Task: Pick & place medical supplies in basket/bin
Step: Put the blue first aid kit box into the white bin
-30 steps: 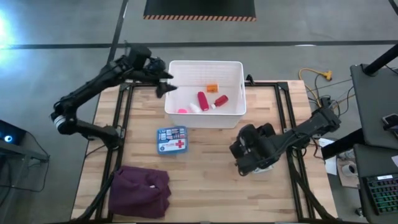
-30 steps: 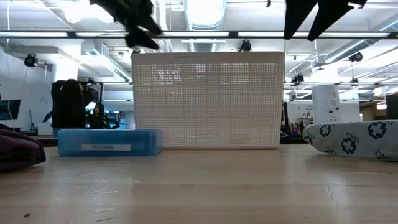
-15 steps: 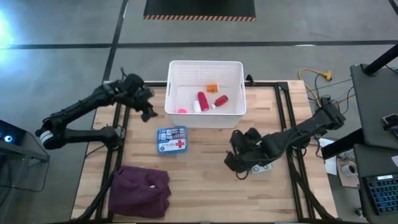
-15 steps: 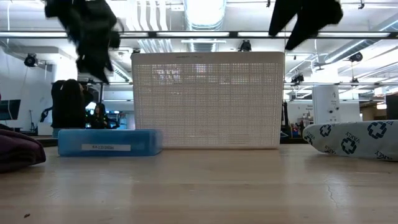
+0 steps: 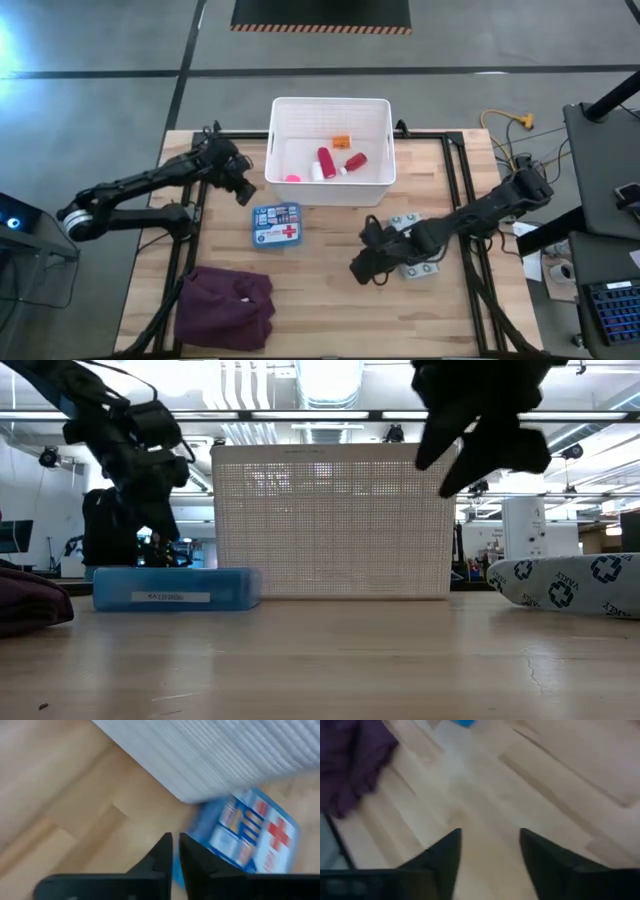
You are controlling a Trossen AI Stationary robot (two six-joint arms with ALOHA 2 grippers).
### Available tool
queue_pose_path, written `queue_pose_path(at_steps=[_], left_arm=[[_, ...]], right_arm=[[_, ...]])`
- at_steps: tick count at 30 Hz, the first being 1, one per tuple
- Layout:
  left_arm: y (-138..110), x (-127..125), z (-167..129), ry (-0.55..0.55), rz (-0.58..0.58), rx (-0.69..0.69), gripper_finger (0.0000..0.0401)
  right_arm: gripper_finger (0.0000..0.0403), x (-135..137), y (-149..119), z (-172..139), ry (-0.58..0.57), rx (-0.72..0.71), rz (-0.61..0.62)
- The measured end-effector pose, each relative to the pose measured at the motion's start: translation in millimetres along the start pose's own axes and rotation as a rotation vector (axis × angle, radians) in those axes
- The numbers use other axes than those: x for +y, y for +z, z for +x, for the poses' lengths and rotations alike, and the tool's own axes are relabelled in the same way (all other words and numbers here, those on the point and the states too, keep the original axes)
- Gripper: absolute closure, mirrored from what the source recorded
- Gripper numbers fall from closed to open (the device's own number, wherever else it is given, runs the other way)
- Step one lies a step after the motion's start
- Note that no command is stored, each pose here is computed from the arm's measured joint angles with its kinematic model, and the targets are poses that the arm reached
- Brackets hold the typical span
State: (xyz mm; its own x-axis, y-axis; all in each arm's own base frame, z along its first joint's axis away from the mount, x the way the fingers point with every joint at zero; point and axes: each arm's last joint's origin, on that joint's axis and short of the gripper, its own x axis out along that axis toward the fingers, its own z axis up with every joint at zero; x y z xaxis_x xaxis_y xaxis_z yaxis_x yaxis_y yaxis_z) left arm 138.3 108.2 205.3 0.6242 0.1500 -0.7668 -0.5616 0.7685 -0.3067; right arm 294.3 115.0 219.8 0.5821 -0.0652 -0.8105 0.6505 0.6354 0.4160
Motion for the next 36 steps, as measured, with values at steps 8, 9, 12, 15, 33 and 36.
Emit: queue_pose_path(at_steps=[8,9,12,15,33,36], left_arm=[[-5.3,12.3,36.1,0.031,-0.068,0.142,0.0393],[-4.3,13.5,40.4,0.031,-0.074,0.143,0.0393],[-3.6,16.4,50.6,0.033,-0.081,0.166,0.0393],[-4.3,17.3,57.9,-0.013,-0.093,0.195,0.0393],[-44.8,-63.6,80.9,-0.268,-0.174,0.219,0.0393],[-52.9,-76.1,81.4,-0.248,-0.182,0.234,0.0393]], right_arm=[[0.0381,0.6,-2.9,29.8,0.090,-0.038,0.112],[0.0387,0.5,-2.6,33.3,0.077,-0.039,0.115],[0.0389,4.7,1.9,43.6,0.060,-0.044,0.134],[0.0390,9.6,8.2,54.1,0.048,-0.053,0.138],[0.0390,9.1,44.9,81.4,0.046,-0.121,0.095],[0.0390,9.5,44.9,81.1,0.050,-0.122,0.095]])
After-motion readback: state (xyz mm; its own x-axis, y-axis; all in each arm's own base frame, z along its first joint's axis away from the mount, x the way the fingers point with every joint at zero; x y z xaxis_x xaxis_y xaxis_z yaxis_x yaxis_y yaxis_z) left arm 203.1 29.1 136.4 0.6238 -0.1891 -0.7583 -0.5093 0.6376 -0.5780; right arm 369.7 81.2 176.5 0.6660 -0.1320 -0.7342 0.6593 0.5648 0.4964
